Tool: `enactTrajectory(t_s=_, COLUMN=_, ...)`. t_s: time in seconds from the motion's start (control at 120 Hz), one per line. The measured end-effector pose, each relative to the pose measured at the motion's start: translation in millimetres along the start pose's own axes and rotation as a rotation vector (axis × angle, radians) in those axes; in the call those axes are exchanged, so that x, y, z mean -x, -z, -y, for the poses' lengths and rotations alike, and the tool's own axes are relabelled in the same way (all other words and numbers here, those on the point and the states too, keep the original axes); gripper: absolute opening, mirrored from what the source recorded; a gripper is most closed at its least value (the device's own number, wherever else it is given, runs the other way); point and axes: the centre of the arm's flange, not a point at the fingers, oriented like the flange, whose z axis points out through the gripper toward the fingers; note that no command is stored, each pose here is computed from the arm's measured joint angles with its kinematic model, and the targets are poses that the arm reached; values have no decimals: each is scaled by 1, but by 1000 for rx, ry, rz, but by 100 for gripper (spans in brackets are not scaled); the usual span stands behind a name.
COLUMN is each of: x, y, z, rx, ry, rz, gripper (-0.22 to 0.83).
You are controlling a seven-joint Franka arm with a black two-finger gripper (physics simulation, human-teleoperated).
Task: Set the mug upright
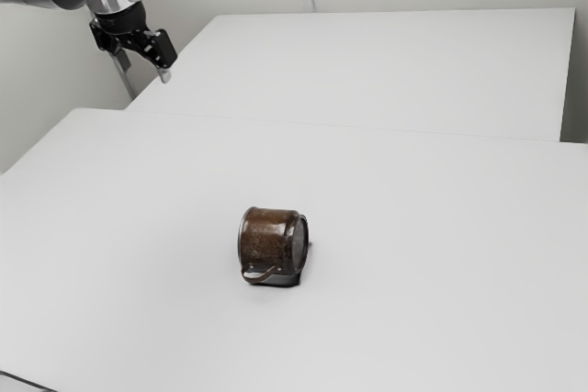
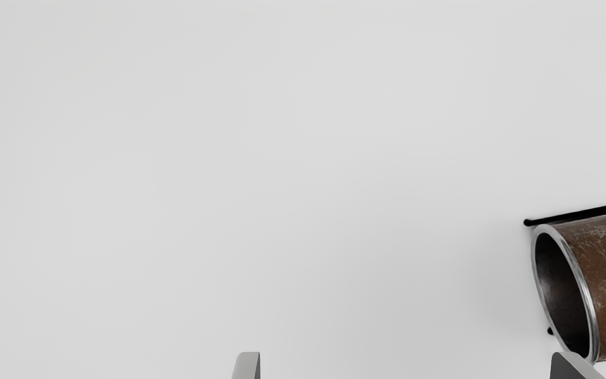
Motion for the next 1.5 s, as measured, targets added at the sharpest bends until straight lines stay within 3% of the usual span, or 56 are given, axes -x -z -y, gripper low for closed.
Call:
enactTrajectory(t_s=0.275, x=1, y=-18, z=1, rx=12, ry=8, rz=36, gripper=62)
enactTrajectory(t_s=0.442, x=11, y=-52, z=-9, rx=210, ry=60, rz=100, gripper=62)
enactTrajectory(t_s=0.725, x=58, y=-167, z=-3, rx=589, ry=284, rz=320, gripper=62)
enactTrajectory(t_s=0.908, x=83, y=-226, z=11, rx=764, ry=452, rz=408, gripper=62)
enactTrajectory(t_s=1.017, x=82, y=-254, z=16, rx=825, ry=520, rz=440, gripper=62)
enactTrajectory(t_s=1.183, x=61, y=-271, z=-32, rx=868, ry=480, rz=486, gripper=61)
enactTrajectory(t_s=1.5, x=40, y=-310, z=-45, rx=934, ry=528, rz=497, gripper=61)
